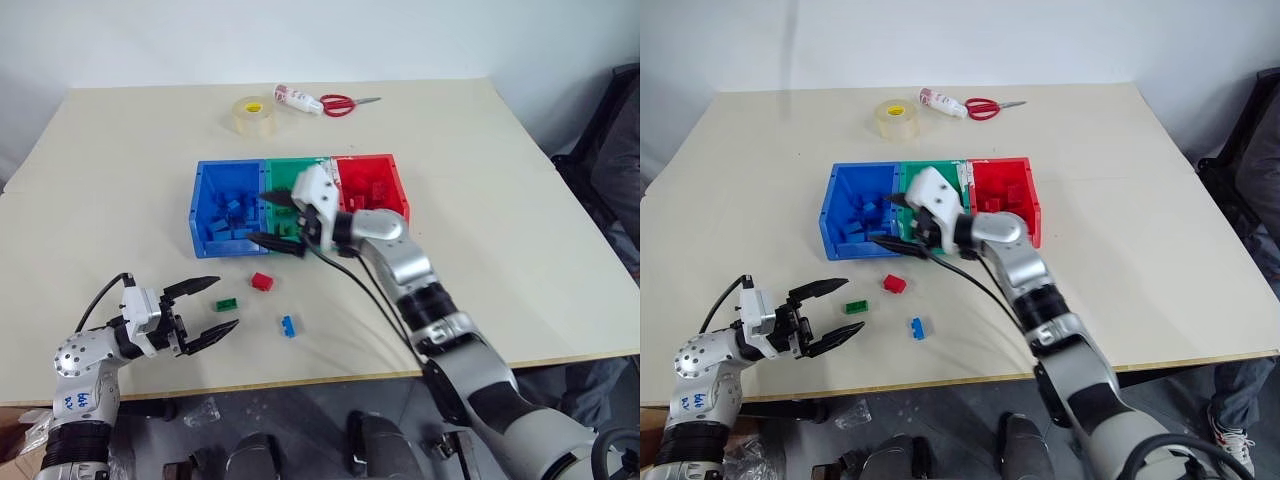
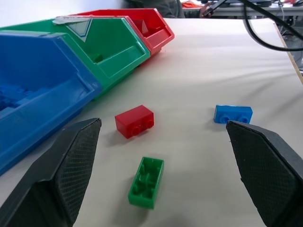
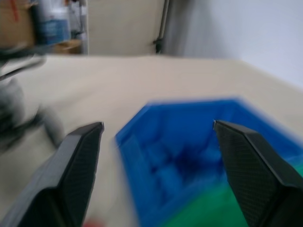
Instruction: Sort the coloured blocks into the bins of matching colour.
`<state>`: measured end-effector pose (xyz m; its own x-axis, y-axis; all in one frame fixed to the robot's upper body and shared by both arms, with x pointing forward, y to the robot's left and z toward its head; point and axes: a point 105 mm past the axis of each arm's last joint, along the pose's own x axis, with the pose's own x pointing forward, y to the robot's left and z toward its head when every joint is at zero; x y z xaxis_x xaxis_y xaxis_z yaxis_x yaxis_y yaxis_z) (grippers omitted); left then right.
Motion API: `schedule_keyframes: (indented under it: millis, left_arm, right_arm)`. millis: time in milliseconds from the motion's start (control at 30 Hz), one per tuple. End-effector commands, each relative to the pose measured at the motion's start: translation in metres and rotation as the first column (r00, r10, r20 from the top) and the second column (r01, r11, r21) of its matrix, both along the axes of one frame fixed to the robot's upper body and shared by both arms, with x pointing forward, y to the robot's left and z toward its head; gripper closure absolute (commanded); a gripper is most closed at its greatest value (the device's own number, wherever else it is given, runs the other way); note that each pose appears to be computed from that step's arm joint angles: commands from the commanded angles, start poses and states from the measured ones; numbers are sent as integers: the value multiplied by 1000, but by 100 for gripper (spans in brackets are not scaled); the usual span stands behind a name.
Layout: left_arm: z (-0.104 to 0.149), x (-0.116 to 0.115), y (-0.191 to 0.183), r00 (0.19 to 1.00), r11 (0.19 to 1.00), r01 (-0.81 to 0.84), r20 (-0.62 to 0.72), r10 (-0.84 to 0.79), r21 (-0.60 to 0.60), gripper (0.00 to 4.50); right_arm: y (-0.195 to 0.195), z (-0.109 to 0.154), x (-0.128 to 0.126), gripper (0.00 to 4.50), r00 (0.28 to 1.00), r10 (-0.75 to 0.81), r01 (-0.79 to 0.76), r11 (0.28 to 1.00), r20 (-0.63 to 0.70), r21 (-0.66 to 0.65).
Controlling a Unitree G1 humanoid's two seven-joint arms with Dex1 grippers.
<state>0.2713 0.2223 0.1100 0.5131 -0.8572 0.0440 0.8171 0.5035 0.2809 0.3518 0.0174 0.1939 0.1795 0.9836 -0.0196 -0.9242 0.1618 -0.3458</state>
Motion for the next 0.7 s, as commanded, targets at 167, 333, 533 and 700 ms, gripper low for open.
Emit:
schedule_keyframes:
  millis: [167, 333, 533, 700]
  left_arm:
    - [5, 1, 1, 1000, 1000, 17, 19, -17, 4, 0]
    - [5, 0, 6, 1000, 1000, 24, 13, -24, 17, 0]
    - [8, -8, 0, 998, 997, 65, -7, -65, 40, 0]
    - [11, -19, -3, 996, 993, 68, -61, -62, 100, 0]
  right_arm:
    - [-75, -15, -43, 64, 996, 65, -76, 979, -63, -190]
    - [-129, -35, -61, 64, 990, -39, -9, 945, -138, -326]
    - [-155, -42, -70, 64, 979, -117, 52, 933, -164, -356]
    - [-158, -43, -70, 64, 979, -124, 60, 934, -162, -352]
